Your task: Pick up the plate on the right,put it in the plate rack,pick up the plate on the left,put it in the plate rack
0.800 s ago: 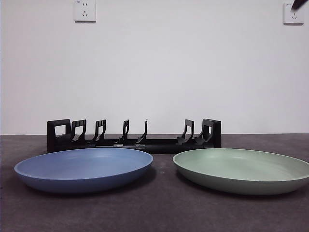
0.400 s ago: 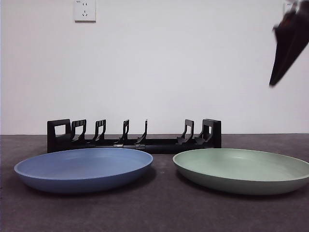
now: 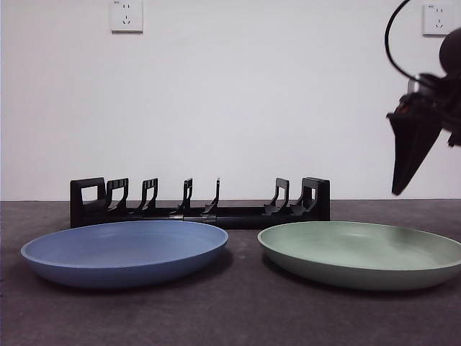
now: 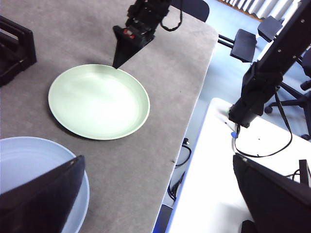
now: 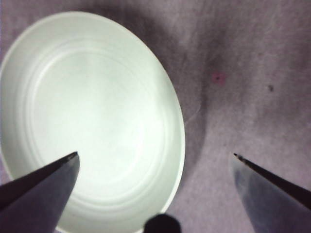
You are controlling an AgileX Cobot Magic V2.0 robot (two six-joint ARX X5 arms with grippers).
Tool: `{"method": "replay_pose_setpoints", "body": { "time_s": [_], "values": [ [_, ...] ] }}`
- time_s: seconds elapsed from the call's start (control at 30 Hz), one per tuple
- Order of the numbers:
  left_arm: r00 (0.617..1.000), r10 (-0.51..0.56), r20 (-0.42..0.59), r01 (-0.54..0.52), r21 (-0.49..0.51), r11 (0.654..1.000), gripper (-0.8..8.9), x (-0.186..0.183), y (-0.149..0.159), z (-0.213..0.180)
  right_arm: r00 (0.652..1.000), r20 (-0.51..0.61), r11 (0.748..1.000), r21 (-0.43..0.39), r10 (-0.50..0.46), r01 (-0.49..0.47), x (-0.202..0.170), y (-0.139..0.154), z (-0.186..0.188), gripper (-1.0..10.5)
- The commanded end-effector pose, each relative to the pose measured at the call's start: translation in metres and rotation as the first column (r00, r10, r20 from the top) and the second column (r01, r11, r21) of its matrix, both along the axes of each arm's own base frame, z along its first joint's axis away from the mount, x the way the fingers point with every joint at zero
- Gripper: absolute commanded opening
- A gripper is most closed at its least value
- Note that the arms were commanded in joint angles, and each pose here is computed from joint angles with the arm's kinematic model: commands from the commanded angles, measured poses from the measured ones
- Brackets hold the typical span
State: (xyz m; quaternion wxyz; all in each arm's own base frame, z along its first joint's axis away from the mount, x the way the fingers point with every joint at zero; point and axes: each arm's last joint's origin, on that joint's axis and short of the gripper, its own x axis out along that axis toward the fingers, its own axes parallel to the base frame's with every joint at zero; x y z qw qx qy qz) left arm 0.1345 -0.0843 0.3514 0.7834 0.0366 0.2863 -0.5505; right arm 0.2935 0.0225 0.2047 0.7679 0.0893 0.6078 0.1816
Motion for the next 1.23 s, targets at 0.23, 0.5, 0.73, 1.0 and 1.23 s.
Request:
{"method": "replay_pose_setpoints", "body": {
  "time_s": [0.23,0.5,0.73,1.0,1.23],
  "values": [
    [1.0,-0.022,0.021,0.022,-0.001,1.0,5.65,0.004,-0.004,0.0,0.999,-0.052,1.0,-0.012,0.014,-0.015,0.008,0.003,-0.02,4.7],
    [0.999,0.006,0.038,-0.007,0.018,1.0,5.66,0.006,-0.004,0.0,0.998,-0.067,1.0,-0.02,0.017,-0.018,0.01,0.004,-0.025,3.4],
    [0.998,0.04,0.05,-0.042,0.045,0.998,5.66,0.007,-0.003,-0.001,0.996,-0.084,0.999,-0.022,0.042,-0.044,0.011,0.012,-0.033,3.3],
    [0.995,0.069,0.068,-0.074,0.072,0.995,5.65,0.008,-0.002,-0.002,0.996,-0.081,0.998,-0.033,0.049,-0.052,0.012,0.016,-0.034,0.9],
    [0.981,0.091,0.169,-0.131,0.244,0.961,5.65,0.009,-0.009,-0.009,0.997,-0.067,0.998,-0.034,0.05,-0.052,0.013,0.016,-0.034,-0.2]
  ]
}}
